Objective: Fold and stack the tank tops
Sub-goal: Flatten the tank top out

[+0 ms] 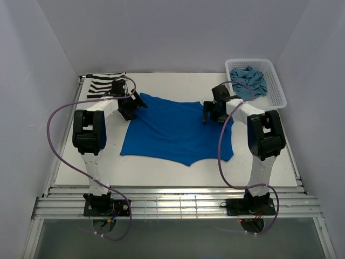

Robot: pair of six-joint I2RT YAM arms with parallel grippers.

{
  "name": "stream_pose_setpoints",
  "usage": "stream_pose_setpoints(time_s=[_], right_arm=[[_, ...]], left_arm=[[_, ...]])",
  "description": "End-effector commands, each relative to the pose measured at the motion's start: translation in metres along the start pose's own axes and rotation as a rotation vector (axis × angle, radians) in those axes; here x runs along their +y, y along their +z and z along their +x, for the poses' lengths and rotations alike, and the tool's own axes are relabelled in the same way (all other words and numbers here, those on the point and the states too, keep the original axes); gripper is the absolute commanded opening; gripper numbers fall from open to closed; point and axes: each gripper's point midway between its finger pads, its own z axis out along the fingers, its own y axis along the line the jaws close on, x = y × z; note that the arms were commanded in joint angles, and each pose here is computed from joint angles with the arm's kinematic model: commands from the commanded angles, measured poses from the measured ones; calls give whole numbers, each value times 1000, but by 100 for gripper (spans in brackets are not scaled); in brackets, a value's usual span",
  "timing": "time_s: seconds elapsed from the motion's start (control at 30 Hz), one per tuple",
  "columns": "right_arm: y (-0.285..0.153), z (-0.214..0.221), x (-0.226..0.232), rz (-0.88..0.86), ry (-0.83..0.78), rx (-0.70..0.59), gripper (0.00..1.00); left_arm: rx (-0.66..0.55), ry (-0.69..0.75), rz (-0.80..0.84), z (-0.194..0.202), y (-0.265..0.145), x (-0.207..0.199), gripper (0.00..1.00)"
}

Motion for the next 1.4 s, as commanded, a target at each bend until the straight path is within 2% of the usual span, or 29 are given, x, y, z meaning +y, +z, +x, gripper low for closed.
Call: stream_pose_setpoints(time_s=[0.0, 0.37, 0.47, 0.53, 0.57, 0.67, 0.7, 0.73, 0.8, 0.83, 0.9, 0.97, 1.17, 1.37], right_arm=[[2, -31, -4, 36, -16, -59, 90], [15, -77, 1, -18, -77, -123, 90], [-5, -90, 18, -92, -129, -155, 90], [-33, -94, 28, -101, -194, -190, 90], [-44, -91, 41, -99, -236, -207, 90], [-80, -67, 70, -137, -329, -246, 90], [-103, -63, 80, -159, -351, -289, 90], [-98, -38, 81, -164, -377, -259, 90], [-122, -14, 103, -194, -438, -296, 90], [-116, 10, 104, -201, -468, -265, 90], [-132, 39, 128, -255, -536, -279, 90], [-132, 72, 141, -274, -595, -250, 90], [-136, 123, 166, -334, -672, -206, 90], [-123, 134, 161, -297, -677, -168, 90]], left_arm=[[61, 6, -146, 15, 30, 41, 98], [-33, 0, -202, -7, -11, 31, 98], [-71, 9, -195, -19, -29, 20, 98], [-97, 9, -218, -24, -46, 17, 98], [-135, 7, -207, -29, -65, 10, 98], [-166, -54, -317, -15, -93, 34, 98], [-185, -68, -321, -10, -116, 34, 98], [-161, -91, -369, 9, -120, 53, 98], [-209, -132, -404, 21, -150, 64, 98], [-212, -149, -428, 29, -157, 74, 98], [-217, -186, -462, 50, -174, 95, 98], [-174, -206, -492, 76, -173, 117, 98], [-89, -260, -538, 118, -168, 148, 98], [-61, -301, -529, 136, -158, 157, 98]])
